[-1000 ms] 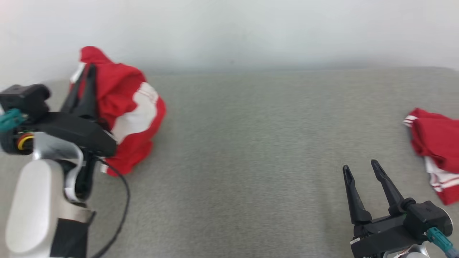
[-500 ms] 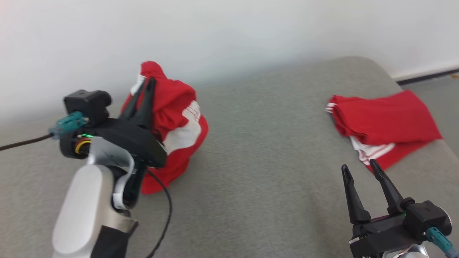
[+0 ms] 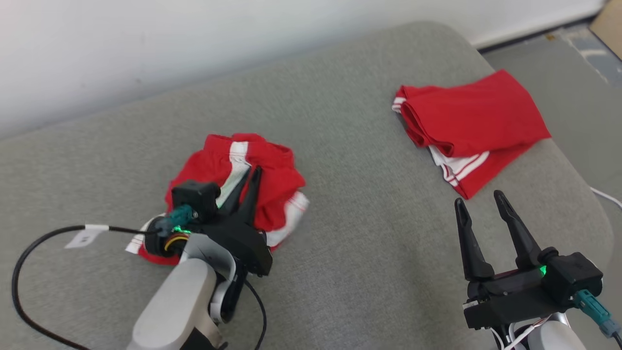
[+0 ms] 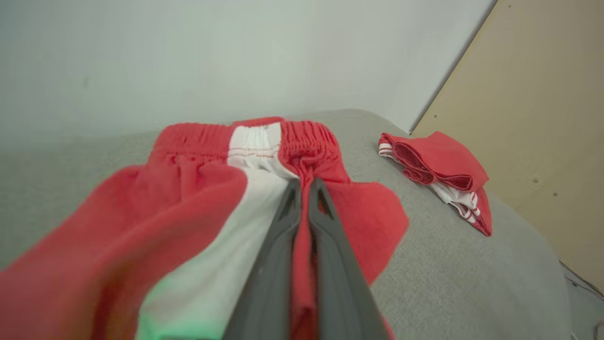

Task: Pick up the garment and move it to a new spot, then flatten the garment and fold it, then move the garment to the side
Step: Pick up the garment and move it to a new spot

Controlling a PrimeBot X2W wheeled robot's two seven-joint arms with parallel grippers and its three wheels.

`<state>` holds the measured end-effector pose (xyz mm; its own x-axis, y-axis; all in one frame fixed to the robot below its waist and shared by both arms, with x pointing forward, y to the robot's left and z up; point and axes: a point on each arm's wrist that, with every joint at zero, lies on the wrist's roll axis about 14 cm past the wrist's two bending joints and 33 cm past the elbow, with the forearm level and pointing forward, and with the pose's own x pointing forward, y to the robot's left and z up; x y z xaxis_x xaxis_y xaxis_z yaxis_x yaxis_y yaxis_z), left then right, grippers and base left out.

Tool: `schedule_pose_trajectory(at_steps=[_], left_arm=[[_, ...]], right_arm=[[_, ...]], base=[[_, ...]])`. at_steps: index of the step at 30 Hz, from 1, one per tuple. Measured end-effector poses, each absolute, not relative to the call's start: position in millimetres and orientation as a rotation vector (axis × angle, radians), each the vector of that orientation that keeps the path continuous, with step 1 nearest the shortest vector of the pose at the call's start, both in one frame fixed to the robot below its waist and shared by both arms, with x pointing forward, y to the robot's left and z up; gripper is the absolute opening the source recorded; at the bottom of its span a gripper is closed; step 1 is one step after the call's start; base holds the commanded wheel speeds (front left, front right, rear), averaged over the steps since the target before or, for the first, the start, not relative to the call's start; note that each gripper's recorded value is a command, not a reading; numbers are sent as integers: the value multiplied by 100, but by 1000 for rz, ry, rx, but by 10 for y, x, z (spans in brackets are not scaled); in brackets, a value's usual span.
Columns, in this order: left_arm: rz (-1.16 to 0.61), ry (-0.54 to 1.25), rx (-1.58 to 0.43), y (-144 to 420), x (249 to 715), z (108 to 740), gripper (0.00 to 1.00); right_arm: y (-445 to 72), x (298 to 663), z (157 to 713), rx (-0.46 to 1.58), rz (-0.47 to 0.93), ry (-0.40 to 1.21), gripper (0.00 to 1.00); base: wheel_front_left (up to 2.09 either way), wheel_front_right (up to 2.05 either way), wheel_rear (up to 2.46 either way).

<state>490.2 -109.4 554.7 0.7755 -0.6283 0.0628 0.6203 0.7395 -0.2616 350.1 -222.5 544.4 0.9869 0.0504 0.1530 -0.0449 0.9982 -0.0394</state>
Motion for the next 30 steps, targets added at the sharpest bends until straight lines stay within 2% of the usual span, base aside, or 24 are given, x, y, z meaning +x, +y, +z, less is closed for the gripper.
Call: schedule_pose_trajectory(at_steps=[7,9,10,11,12,21,30], left_arm=[[-751,107,-332,-1406,4850,5190,0],[-767,123,-339,-1486,4834,5139,43],[-777,127,-332,-1521,4825,5119,50],[-783,124,-329,-1543,4818,5119,96],[-785,117,-323,-1557,4812,5130,100],[-771,-2,-305,-1458,4733,5473,100],[-559,-180,-250,-580,4629,5802,100]], right_arm=[[-2324,3507,5295,-44,13,-101,100],[-2341,3515,5274,-46,6,-93,100],[-2344,3520,5270,-46,5,-91,100],[-2341,3525,5270,-47,6,-92,100],[-2337,3528,5269,-48,7,-92,100],[-2155,3538,5355,-30,69,-127,100],[-1833,3533,5349,1,177,-137,100]], base=[[0,0,0],[0,0,0],[0,0,0],[0,0,0],[0,0,0],[0,0,0],[0,0,0]])
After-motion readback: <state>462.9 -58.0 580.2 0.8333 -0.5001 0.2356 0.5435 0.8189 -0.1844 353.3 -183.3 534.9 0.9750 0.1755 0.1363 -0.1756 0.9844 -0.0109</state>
